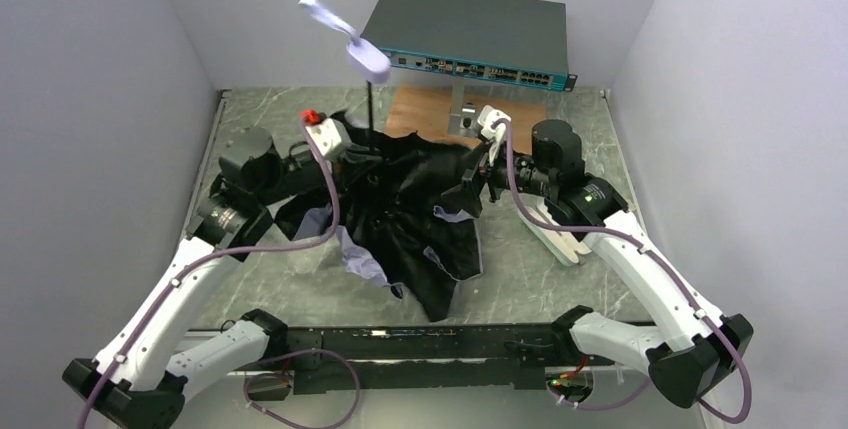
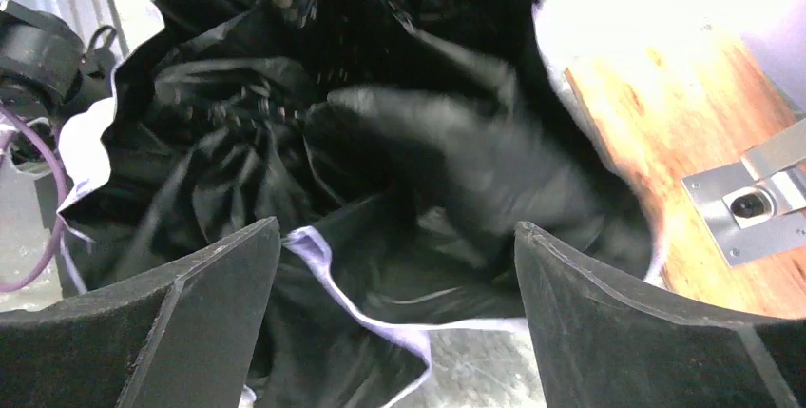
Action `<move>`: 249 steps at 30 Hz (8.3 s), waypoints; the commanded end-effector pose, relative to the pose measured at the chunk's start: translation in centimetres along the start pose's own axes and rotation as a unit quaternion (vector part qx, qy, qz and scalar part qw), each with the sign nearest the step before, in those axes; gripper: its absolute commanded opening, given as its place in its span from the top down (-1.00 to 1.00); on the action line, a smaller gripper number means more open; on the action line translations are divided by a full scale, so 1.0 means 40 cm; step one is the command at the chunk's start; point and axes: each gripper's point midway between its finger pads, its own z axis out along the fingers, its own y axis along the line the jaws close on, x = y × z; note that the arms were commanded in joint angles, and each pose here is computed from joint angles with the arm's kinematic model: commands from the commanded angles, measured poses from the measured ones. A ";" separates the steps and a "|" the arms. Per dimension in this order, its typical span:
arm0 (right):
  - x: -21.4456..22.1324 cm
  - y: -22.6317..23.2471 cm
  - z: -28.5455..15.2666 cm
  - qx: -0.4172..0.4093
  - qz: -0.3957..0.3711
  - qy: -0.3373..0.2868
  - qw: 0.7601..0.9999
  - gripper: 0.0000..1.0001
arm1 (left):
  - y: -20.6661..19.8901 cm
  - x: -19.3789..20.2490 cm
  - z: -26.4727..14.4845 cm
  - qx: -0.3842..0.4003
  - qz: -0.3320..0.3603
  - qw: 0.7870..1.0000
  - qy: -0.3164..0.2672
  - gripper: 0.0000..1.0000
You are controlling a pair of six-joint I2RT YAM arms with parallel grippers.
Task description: Open the umbrella
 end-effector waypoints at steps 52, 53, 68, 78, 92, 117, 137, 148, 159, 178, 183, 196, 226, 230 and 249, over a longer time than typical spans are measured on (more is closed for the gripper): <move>-0.339 0.071 0.188 -0.060 0.013 -0.227 0.972 1.00 | -0.021 0.029 -0.011 0.098 0.091 0.990 -0.033 -0.05; -0.343 0.070 0.188 -0.059 0.016 -0.229 0.971 1.00 | -0.018 0.030 0.000 0.091 0.090 0.991 -0.035 0.00; -0.370 0.077 0.156 -0.055 0.026 -0.251 0.966 1.00 | -0.011 0.056 0.126 0.046 0.030 0.998 -0.038 0.16; -0.381 0.068 0.142 -0.036 0.025 -0.266 0.963 1.00 | -0.026 0.106 0.122 0.030 -0.058 0.998 -0.025 0.21; -0.356 0.108 0.157 -0.085 0.015 -0.249 0.965 1.00 | -0.021 0.089 0.113 0.021 -0.032 0.999 -0.038 -0.15; -0.346 0.112 0.203 -0.094 0.013 -0.238 0.967 1.00 | -0.060 -0.008 0.115 0.071 -0.002 0.993 -0.094 -0.15; -0.435 0.083 0.182 -0.068 0.014 -0.273 0.959 -0.01 | -0.060 0.034 0.124 0.067 -0.041 0.994 -0.076 1.00; -0.489 0.046 0.141 -0.035 -0.023 -0.293 0.955 0.15 | -0.063 0.042 0.121 0.071 -0.112 0.989 -0.069 1.00; -0.479 0.063 0.143 -0.054 -0.023 -0.277 0.959 1.00 | -0.028 0.061 0.125 0.068 -0.009 0.997 -0.033 -0.16; -0.491 0.079 0.135 -0.060 -0.010 -0.284 0.957 1.00 | -0.037 0.161 0.192 0.061 0.040 0.997 0.004 0.43; -0.512 0.078 0.119 -0.058 -0.012 -0.291 0.955 1.00 | -0.040 0.302 0.157 0.061 0.047 0.995 0.067 0.25; -0.467 0.072 0.136 -0.056 -0.013 -0.278 0.959 1.00 | -0.026 0.456 0.107 0.081 0.028 0.989 0.124 -0.21; -0.007 -0.001 0.249 -0.063 -0.091 -0.094 0.989 0.23 | 0.066 0.497 0.040 0.066 0.043 0.985 0.153 -0.39; 0.026 -0.025 0.220 -0.057 -0.082 -0.072 0.992 -0.24 | 0.067 0.472 0.051 0.064 0.024 0.987 0.146 -0.56; 0.226 0.017 0.126 -0.085 -0.055 0.050 0.994 -0.07 | -0.072 0.429 0.140 0.162 0.082 0.977 0.113 -0.17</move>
